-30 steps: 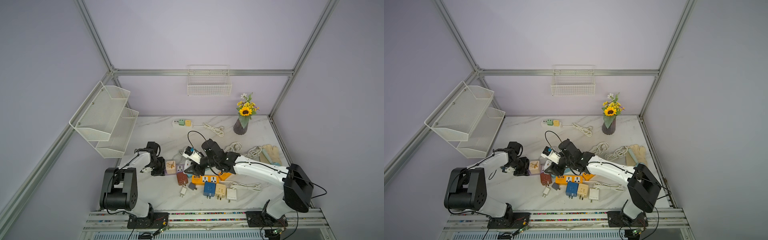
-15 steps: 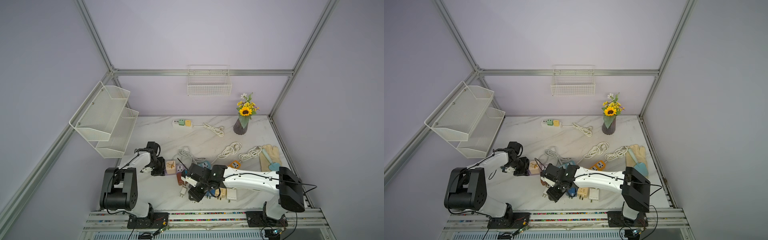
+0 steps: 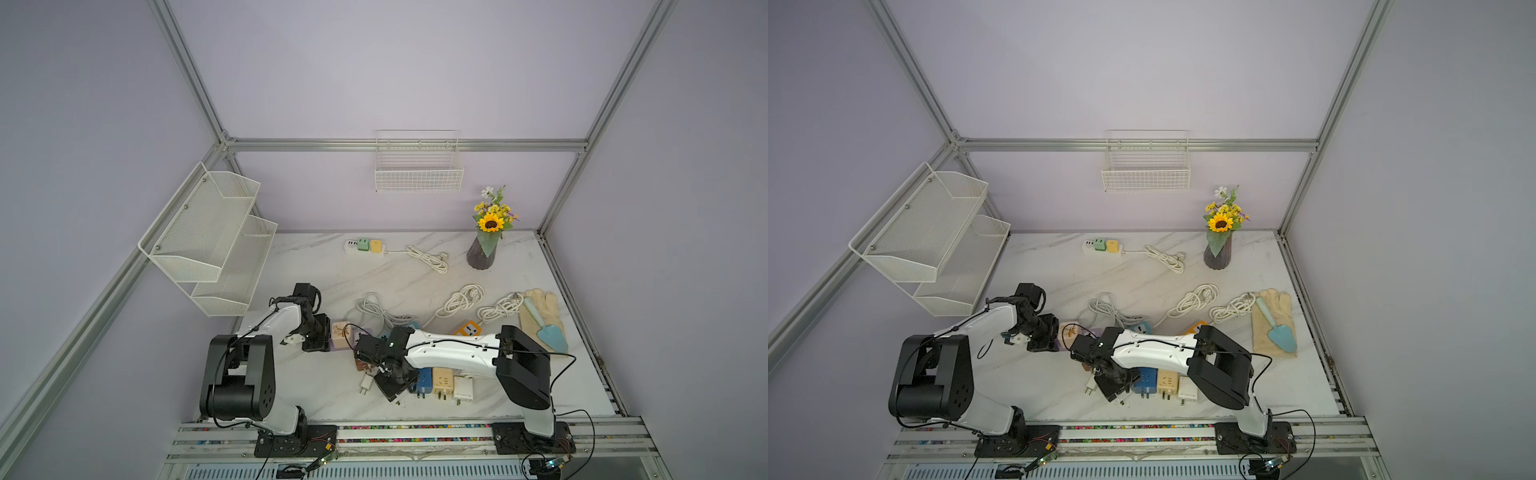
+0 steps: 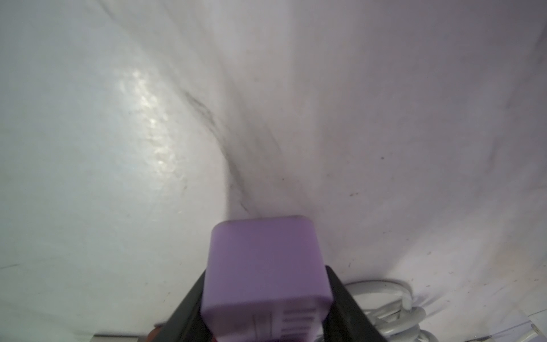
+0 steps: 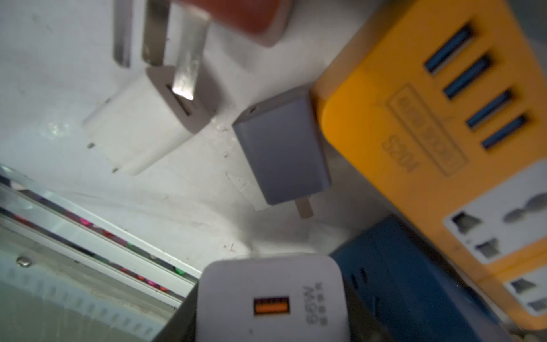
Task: Pull the plug off the socket
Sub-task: Place the plug at the center of the board.
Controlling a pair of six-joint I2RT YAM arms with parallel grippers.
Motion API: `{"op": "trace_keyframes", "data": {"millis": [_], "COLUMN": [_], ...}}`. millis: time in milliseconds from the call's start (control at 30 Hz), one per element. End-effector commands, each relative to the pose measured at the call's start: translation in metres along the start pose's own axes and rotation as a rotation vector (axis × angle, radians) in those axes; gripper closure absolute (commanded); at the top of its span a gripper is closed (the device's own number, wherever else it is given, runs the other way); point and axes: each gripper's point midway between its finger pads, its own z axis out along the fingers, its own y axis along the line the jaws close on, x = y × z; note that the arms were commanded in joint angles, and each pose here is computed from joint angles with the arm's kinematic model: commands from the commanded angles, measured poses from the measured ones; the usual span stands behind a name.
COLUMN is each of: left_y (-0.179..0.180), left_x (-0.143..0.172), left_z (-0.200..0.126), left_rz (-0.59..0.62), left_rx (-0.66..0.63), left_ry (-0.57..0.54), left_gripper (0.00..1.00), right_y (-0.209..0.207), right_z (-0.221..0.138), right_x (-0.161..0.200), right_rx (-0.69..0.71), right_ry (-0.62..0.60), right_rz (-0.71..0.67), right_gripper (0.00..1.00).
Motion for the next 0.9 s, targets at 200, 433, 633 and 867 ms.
{"op": "trace_keyframes", "data": {"millis": [200,433,633,867], "left_y": [0.021,0.022,0.021,0.022], "left_x": [-0.03,-0.03,-0.03,-0.029], "left_z": [0.026,0.027,0.027,0.028], "left_rz": [0.072,0.063,0.058,0.056], "left_rx": [-0.095,-0.099,-0.099,-0.098], "left_ry": [-0.15,-0.146,-0.144,-0.143], "left_gripper": [1.0,1.0,1.0,1.0], "right_y": [-0.01,0.001,0.005,-0.002], "right_z": [0.008,0.0,-0.017,-0.061], "right_x": [-0.006,-0.018,-0.023,-0.047], "right_rx": [0.08,0.034,0.012,-0.008], "right_ry": [0.008,-0.032,-0.068,-0.229], "right_rz": [0.004,-0.022,-0.039,-0.041], "right_gripper": [0.49,0.33,0.29,0.29]}}
